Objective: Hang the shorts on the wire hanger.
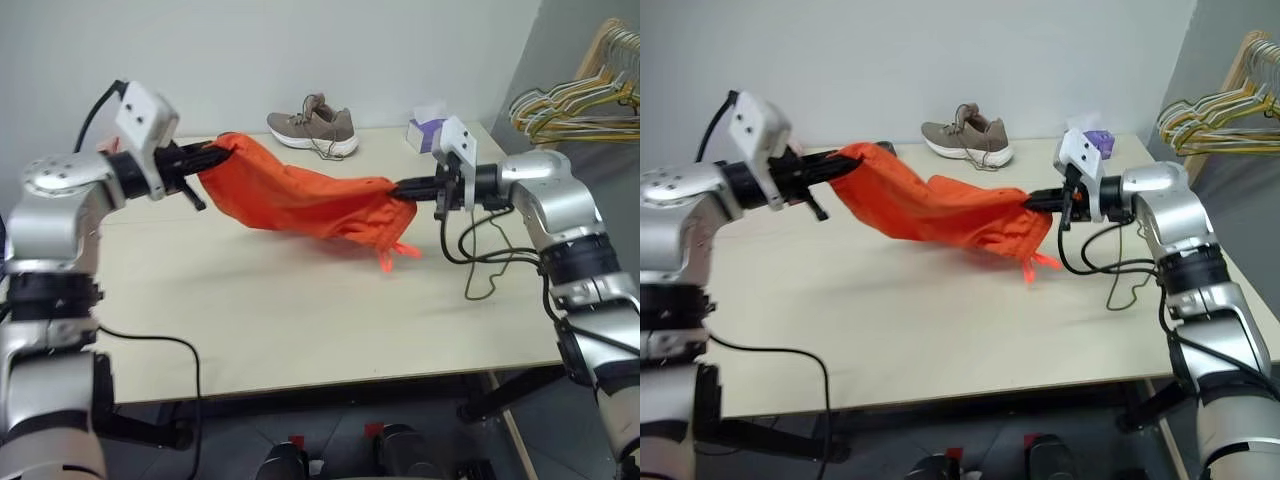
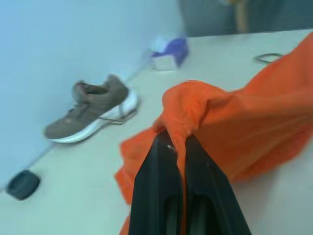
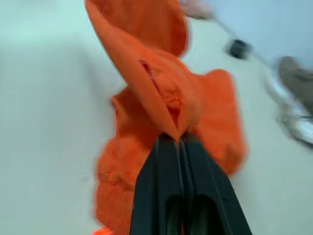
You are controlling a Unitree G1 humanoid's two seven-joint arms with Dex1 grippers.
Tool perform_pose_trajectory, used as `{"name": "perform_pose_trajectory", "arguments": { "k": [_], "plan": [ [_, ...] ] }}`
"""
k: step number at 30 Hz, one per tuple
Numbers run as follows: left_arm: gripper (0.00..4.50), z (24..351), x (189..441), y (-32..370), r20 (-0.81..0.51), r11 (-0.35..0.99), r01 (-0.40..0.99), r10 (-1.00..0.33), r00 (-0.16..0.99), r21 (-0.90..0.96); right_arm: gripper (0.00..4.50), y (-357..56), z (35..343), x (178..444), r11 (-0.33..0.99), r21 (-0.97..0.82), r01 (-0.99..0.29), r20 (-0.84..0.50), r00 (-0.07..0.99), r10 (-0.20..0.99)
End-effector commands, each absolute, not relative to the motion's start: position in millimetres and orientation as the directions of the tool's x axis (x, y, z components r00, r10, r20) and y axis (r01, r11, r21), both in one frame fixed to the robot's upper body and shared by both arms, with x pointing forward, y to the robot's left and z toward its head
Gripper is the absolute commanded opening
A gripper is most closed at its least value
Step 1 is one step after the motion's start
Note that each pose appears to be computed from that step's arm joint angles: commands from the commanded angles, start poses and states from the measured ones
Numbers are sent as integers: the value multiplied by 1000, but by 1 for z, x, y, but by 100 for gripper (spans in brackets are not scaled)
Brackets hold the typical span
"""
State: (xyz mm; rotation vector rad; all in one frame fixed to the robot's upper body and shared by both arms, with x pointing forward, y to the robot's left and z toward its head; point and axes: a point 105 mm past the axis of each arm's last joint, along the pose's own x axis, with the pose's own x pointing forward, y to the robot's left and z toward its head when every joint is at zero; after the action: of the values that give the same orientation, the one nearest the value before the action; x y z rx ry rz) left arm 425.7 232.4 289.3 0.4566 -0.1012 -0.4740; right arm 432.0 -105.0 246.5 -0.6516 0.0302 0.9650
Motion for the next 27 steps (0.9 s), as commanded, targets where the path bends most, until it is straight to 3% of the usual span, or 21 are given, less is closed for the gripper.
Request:
{"name": "perform_pose_trajectory", "arguments": {
  "k": [1, 2, 4, 6, 9, 11, 13, 14, 16, 17, 19, 20, 22, 24, 27],
  "plan": [
    [0, 345, 452, 259, 198, 869, 42, -159, 967, 494, 2, -94, 312, 466, 456, -812, -365, -62, 830, 555],
    [0, 359, 452, 262, 243, 894, -3, -118, 963, 448, 2, -88, 329, 467, 452, -847, -279, 5, 846, 533],
    [0, 423, 437, 270, 433, 947, -130, -11, 901, 294, 2, -69, 381, 457, 357, -934, -11, 191, 830, 524],
    [0, 478, 413, 263, 584, 896, -246, -17, 812, 369, 2, -54, 421, 440, 314, -928, 200, 350, 758, 550],
    [0, 515, 386, 242, 680, 727, -391, -141, 720, 565, 2, -46, 441, 425, 328, -896, 299, 442, 677, 589],
    [0, 523, 375, 231, 693, 574, -482, -224, 685, 662, 2, -45, 441, 422, 340, -884, 320, 466, 647, 604],
    [0, 491, 387, 230, 585, 481, -409, -303, 752, 775, 2, -42, 407, 427, 285, -914, 289, 406, 635, 657],
    [0, 458, 401, 235, 473, 459, -301, -323, 820, 836, 2, -42, 380, 433, 250, -939, 234, 343, 649, 680],
    [0, 378, 421, 252, 225, 487, -36, -336, 914, 873, 2, -42, 324, 440, 186, -976, 111, 213, 659, 721],
    [0, 321, 422, 264, 50, 551, 155, -338, 940, 820, 2, -42, 288, 438, 143, -990, 23, 124, 644, 755],
    [0, 246, 399, 271, -185, 622, 401, -383, 905, 672, 2, -41, 242, 429, 63, -995, -77, 5, 594, 804],
    [0, 225, 385, 270, -256, 633, 473, -407, 877, 612, 2, -41, 229, 425, 31, -994, -103, -33, 571, 820],
    [0, 174, 337, 269, -444, 637, 655, -489, 751, 407, 2, -41, 188, 407, -41, -978, -206, -139, 486, 863],
    [0, 154, 305, 265, -526, 629, 728, -537, 659, 271, 2, -42, 168, 396, -70, -958, -278, -189, 429, 884],
    [0, 145, 279, 264, -585, 618, 766, -561, 586, 176, 2, -42, 155, 385, -101, -938, -331, -229, 375, 898]
  ]
}}
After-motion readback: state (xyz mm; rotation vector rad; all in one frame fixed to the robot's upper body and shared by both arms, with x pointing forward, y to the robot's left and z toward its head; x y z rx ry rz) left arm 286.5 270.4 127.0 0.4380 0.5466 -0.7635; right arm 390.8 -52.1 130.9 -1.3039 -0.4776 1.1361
